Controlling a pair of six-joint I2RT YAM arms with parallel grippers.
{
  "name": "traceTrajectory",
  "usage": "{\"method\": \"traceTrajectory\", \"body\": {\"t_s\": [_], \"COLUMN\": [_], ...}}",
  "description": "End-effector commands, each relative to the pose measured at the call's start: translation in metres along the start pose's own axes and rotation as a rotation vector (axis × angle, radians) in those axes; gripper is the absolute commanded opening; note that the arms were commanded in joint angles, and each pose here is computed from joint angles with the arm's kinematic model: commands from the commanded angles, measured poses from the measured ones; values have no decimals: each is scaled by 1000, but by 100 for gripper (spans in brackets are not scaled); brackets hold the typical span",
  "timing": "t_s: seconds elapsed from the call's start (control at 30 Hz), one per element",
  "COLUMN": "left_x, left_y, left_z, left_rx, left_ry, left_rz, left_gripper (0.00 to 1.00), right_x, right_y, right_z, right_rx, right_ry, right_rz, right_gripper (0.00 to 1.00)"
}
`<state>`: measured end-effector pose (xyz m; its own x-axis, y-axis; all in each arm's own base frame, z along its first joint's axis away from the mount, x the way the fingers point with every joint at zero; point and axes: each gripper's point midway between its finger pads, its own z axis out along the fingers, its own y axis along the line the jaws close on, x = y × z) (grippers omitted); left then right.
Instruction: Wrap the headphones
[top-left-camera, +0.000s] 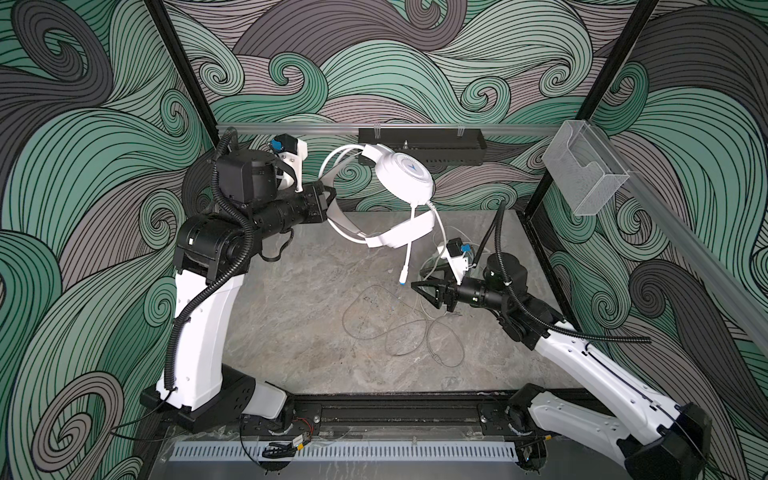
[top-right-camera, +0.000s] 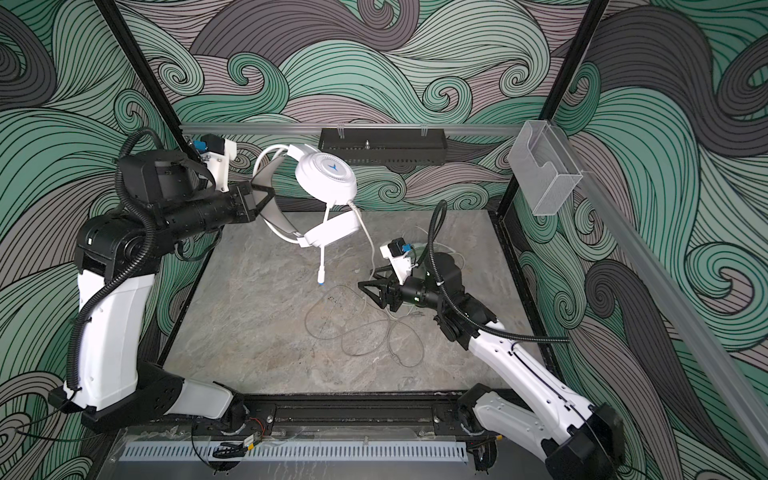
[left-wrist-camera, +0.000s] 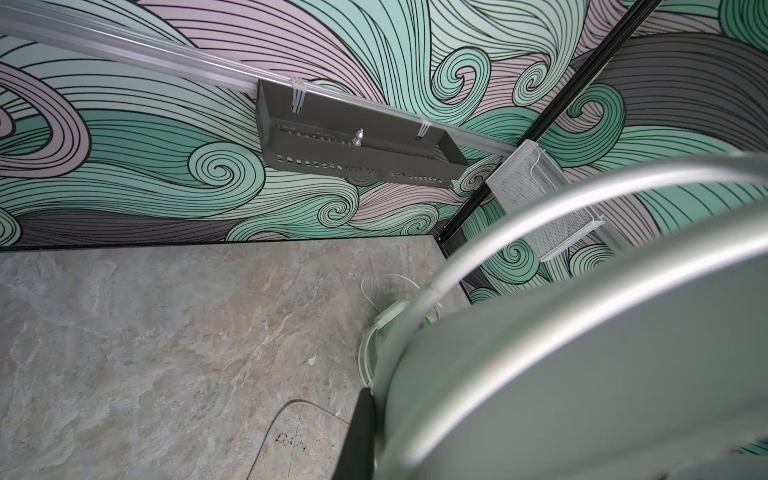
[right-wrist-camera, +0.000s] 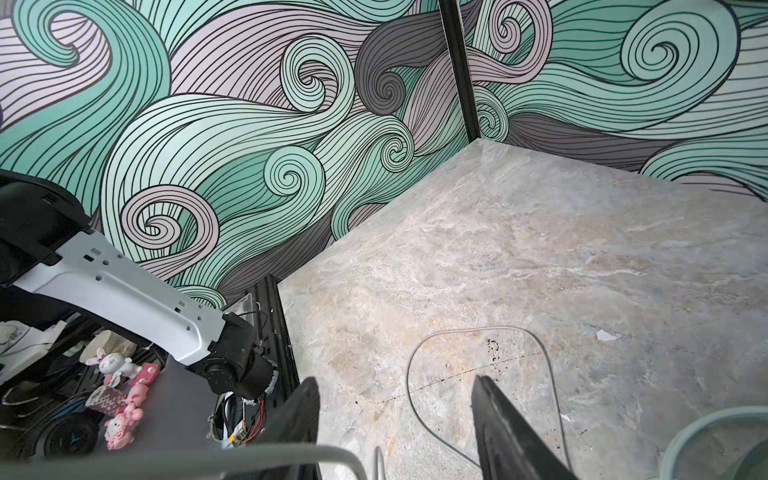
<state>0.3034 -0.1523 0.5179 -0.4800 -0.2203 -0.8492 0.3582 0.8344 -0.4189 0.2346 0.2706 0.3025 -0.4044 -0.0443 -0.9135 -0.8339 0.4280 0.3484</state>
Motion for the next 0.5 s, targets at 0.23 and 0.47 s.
{"method": "traceTrajectory", "body": {"t_s": [0.23, 0.47], "left_x": [-12, -8], "left_y": [-13, 2], "left_z": [-5, -2], "left_rx": [53, 12], "left_ry": [-37, -27], "left_rz": [-40, -62], "left_gripper": [0, 0], "right_x": [-7, -7], "right_y": [10, 13], "right_z": [3, -5], "right_rx": [-55, -38], "right_ry": [-23, 13], "right_rz": [9, -26], "right_gripper": [37, 2]}}
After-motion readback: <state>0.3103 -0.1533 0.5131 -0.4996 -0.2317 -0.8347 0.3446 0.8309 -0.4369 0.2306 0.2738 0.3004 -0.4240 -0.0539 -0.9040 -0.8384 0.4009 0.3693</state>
